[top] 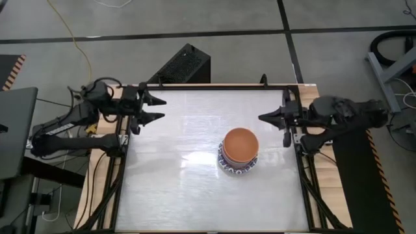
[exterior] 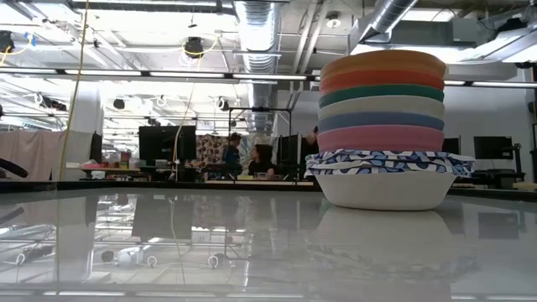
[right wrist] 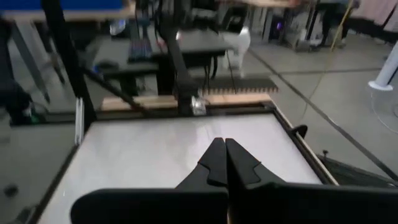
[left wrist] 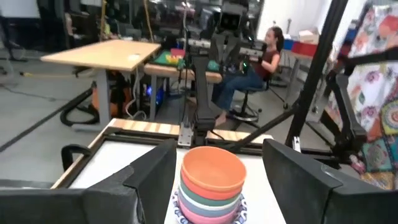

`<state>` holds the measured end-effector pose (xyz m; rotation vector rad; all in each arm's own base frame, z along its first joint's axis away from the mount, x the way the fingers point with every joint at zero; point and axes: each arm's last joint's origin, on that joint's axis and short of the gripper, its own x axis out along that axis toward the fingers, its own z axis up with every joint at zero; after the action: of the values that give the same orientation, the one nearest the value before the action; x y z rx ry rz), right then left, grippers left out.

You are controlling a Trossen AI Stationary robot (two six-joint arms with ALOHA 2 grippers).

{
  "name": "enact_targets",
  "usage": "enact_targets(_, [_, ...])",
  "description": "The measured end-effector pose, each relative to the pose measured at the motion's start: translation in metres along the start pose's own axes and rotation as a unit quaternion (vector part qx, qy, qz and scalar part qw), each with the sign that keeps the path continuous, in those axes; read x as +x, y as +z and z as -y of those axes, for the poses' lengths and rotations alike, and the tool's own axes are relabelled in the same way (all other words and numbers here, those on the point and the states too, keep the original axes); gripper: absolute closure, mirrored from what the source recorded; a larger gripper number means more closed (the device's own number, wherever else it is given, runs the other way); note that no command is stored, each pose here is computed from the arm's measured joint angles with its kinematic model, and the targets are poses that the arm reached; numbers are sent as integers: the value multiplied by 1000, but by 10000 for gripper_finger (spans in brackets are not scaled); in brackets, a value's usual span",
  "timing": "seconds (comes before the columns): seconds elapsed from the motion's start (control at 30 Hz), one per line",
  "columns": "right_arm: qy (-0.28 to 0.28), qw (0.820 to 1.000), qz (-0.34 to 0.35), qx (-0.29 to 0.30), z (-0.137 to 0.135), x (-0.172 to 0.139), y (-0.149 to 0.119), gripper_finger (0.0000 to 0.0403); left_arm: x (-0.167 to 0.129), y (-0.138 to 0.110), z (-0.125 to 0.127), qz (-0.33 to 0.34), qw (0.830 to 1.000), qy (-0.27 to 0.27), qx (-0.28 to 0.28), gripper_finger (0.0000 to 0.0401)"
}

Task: Nest bowls inside each other by size order
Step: Return to Home Position

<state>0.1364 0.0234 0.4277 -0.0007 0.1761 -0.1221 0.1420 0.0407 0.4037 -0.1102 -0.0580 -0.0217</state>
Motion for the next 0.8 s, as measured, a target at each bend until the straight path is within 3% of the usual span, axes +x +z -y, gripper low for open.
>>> enact_targets(0.17, [-12,997,73,34,10,-9,-35,399,-11,-29,-1,16,1000,19,-3,173])
enact_targets(0.47, [-28,986,110,123,26,-36,-92,399,-28,-76,-3,29,997,57,-40,173])
enact_targets(0.8, [-48,972,158,165,36,-59,-142,399,-51,-125,-4,41,990,106,-77,173])
